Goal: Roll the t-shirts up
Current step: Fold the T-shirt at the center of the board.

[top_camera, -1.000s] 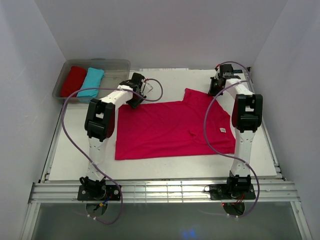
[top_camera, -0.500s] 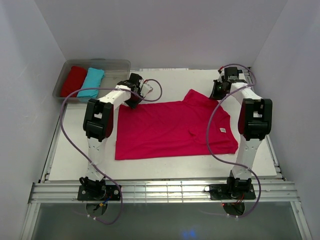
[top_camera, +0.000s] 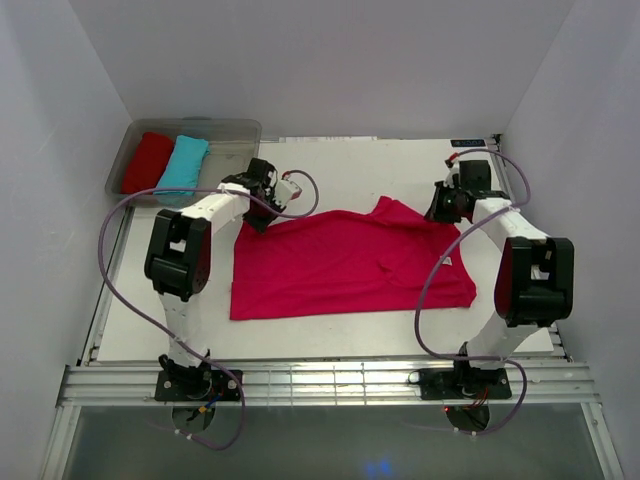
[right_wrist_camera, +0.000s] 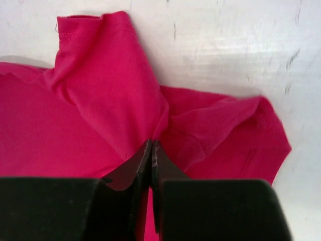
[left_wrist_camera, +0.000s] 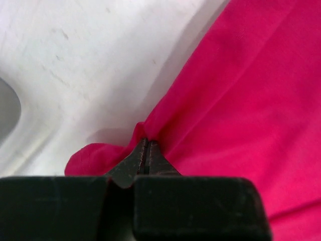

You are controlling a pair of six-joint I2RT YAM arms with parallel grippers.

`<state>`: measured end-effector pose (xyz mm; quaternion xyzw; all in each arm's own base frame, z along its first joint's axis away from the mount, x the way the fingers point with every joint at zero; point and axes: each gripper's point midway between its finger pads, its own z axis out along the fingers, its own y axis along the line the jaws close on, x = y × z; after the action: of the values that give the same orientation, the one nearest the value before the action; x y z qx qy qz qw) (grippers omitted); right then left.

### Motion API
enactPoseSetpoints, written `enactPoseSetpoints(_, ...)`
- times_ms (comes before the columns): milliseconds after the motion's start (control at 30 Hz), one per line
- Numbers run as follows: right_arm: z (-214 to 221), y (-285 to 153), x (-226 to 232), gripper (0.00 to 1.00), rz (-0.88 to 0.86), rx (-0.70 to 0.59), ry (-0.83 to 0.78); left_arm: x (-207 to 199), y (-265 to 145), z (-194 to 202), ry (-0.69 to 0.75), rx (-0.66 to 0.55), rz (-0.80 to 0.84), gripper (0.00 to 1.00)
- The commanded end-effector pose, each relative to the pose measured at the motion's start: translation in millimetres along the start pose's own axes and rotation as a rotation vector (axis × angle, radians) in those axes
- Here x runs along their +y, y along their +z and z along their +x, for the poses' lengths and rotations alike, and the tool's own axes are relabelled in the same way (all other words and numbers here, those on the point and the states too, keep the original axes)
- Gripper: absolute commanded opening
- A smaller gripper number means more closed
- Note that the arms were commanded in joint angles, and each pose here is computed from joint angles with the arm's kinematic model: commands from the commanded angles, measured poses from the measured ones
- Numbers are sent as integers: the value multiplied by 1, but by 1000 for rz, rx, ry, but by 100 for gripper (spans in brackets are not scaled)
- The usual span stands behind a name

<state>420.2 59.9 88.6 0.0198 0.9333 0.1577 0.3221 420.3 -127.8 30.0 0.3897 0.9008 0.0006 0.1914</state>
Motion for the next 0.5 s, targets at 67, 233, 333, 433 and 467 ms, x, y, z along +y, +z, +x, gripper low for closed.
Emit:
enactPoseSetpoints(67,7,-35,7,8,0,-92,-8,-13,-50,-17,63,-156,-9,0)
enactPoseSetpoints(233,29,-58,1,8,47,-111,-1,-22,-59,9,74,-127,-22,0)
enactPoseSetpoints(333,46,-65,-4,8,73,-104,9,-27,-68,18,79,-132,-26,0)
enactPoseSetpoints(433,65,-66,-4,8,65,-79,27,-36,-73,30,81,-124,-11,0)
enactPoseSetpoints(467,69,-66,-4,8,66,-73,31,-40,-73,34,82,-118,-6,0)
